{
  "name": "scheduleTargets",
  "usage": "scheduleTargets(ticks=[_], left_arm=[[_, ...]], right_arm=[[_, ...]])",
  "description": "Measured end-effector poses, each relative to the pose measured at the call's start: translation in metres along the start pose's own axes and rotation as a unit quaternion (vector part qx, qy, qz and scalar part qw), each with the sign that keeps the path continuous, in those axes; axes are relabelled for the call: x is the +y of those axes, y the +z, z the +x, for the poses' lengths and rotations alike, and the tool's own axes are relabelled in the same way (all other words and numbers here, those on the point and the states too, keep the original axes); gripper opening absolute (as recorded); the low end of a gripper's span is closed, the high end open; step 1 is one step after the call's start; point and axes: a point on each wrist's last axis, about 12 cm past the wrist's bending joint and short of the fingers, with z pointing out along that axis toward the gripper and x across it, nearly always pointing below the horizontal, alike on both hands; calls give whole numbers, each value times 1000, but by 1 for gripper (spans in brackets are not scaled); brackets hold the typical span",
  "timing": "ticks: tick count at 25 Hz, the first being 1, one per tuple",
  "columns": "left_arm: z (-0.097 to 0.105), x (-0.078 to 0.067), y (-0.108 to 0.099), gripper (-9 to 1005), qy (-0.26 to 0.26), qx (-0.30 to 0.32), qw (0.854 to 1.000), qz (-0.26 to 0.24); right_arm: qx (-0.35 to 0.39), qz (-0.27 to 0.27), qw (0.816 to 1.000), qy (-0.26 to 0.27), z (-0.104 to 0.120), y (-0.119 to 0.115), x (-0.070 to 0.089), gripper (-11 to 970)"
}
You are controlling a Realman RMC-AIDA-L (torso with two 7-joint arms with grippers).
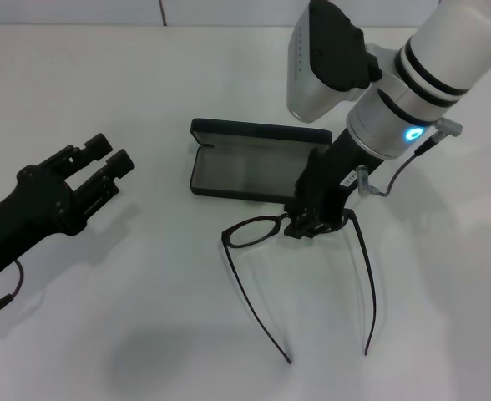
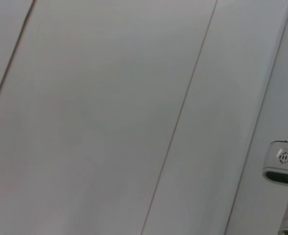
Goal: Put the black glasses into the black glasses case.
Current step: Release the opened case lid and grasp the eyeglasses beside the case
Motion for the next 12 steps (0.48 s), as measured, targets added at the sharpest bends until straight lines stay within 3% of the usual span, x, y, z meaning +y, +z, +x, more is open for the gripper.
scheduleTargets(ticks=[2,12], left_arm=[[0,0,-1,482,0,-1,1000,-2],[2,-1,-3,477,-2,0,1000,-5]], right_arm=[[-1,3,1000,0,0,0,-1,321],[-6,8,1000,-1,4,2,-1,264]])
